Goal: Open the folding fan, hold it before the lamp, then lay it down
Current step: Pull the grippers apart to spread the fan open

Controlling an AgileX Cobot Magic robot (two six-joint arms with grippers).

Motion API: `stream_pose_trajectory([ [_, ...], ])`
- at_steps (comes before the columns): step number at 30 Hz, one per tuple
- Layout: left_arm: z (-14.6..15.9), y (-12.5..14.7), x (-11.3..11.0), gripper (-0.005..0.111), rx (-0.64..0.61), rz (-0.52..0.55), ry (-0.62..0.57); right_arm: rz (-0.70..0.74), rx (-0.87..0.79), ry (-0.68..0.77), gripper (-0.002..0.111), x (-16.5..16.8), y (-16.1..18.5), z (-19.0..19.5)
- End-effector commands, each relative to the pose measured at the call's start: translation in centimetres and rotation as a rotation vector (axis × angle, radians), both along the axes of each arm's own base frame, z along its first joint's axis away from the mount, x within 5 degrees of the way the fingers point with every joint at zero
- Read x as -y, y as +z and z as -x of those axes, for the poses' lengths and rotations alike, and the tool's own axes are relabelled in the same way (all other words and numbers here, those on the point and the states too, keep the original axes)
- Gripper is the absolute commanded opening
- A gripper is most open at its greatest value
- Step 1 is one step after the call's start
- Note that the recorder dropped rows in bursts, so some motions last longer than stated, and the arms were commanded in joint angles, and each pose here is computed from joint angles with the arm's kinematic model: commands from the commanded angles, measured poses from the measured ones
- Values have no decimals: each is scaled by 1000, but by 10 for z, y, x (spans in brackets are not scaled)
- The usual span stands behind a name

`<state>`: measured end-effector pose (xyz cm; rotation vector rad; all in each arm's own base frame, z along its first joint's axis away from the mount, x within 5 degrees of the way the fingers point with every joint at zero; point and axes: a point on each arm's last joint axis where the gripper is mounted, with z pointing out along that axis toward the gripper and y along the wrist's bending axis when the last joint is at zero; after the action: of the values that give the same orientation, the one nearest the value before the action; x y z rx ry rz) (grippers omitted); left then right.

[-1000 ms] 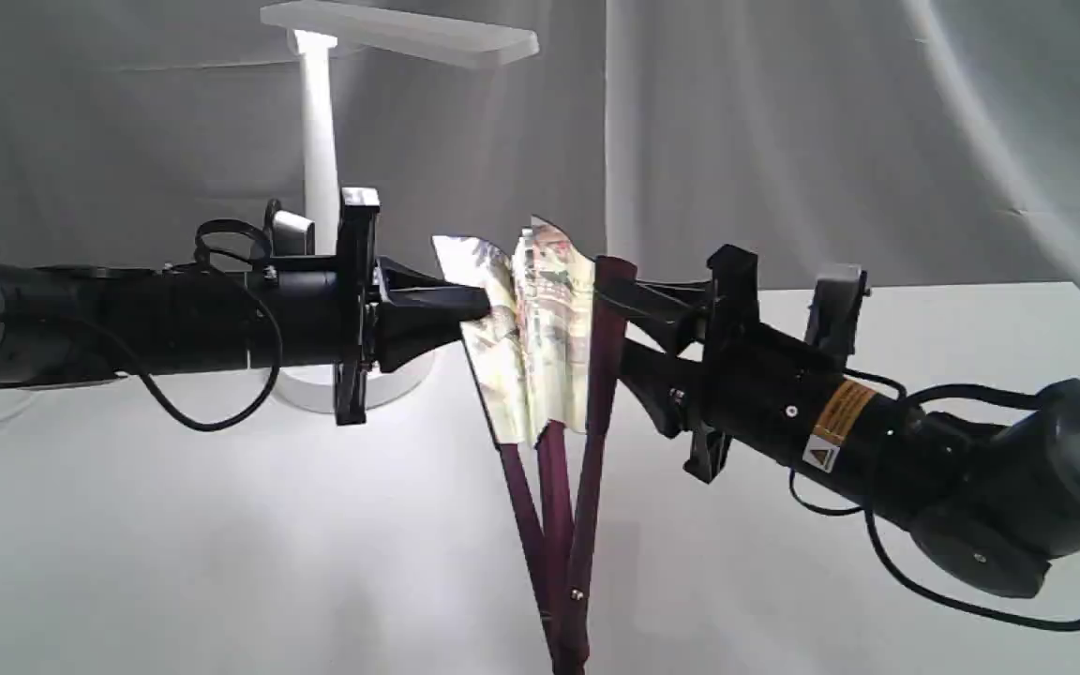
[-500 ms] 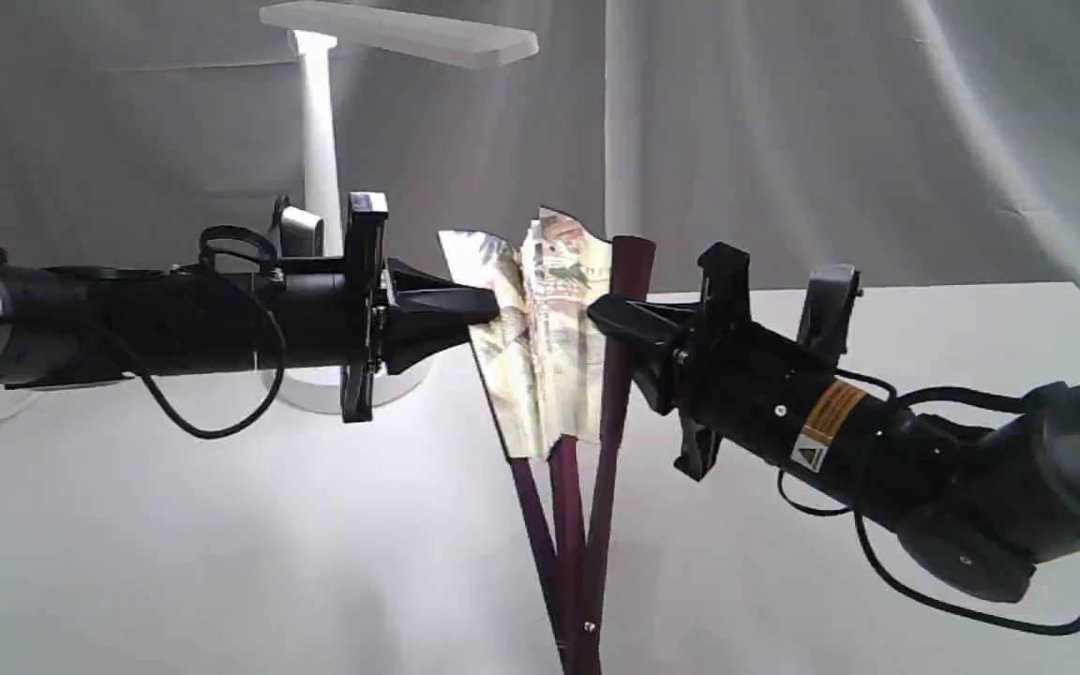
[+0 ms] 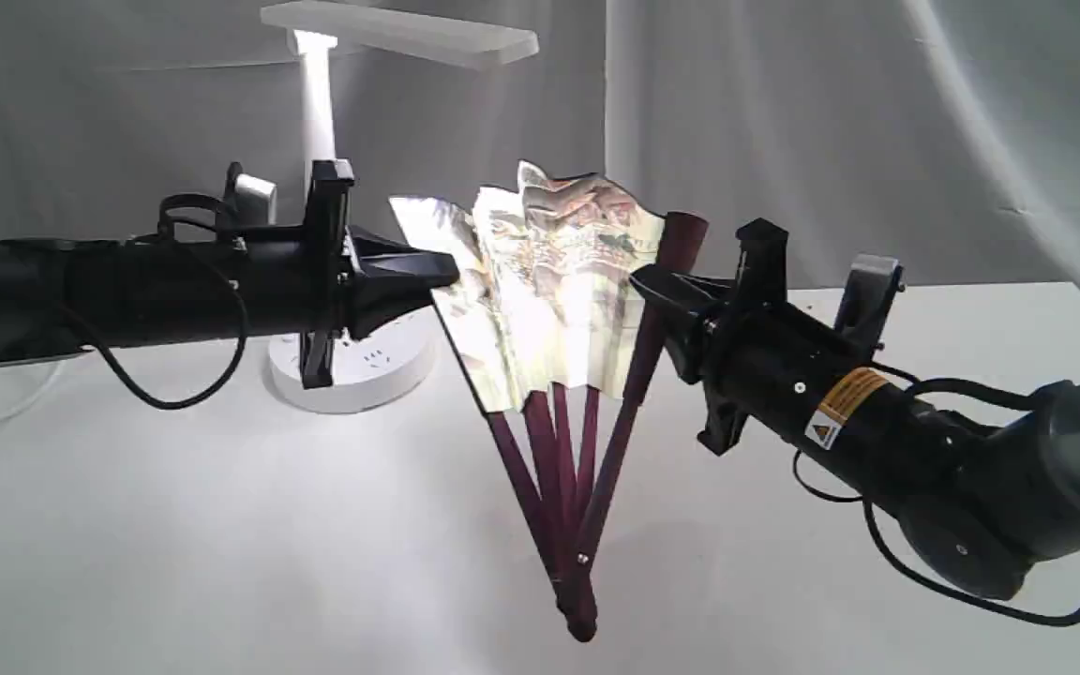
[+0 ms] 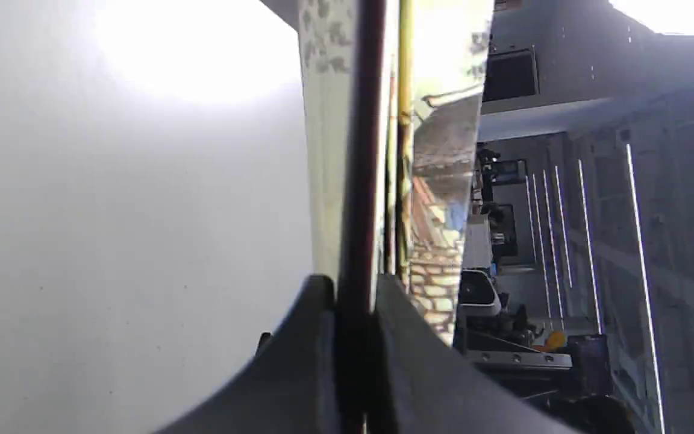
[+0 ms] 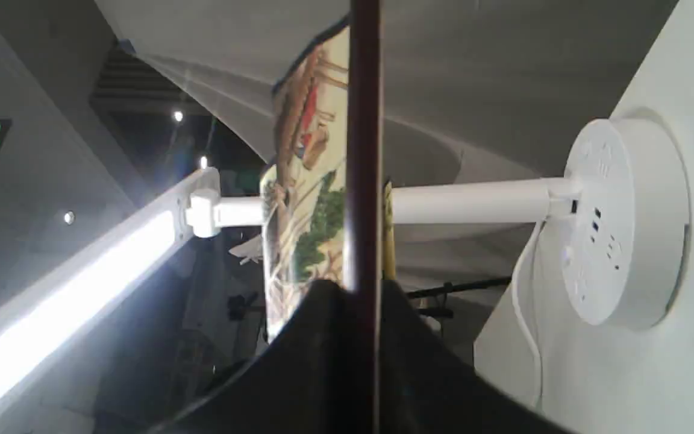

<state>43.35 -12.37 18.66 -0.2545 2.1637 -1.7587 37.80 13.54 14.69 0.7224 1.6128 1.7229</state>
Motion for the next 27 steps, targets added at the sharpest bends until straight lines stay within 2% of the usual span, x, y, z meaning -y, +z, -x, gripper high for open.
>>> stream_pose_trajectory([
  [1, -2, 15, -12, 0, 29, 19, 35, -5, 0, -62, 0, 7, 0, -5],
  [16, -7, 21, -57, 0, 12, 66, 102, -8, -49, -157, 0, 24, -3, -12],
  [22, 0, 4, -76, 0, -73, 74, 153, -13, -39, -176, 0, 33, -2, -14],
  [27, 13, -13, -81, 0, -115, 77, 149, -10, -46, -180, 0, 34, -3, -15],
])
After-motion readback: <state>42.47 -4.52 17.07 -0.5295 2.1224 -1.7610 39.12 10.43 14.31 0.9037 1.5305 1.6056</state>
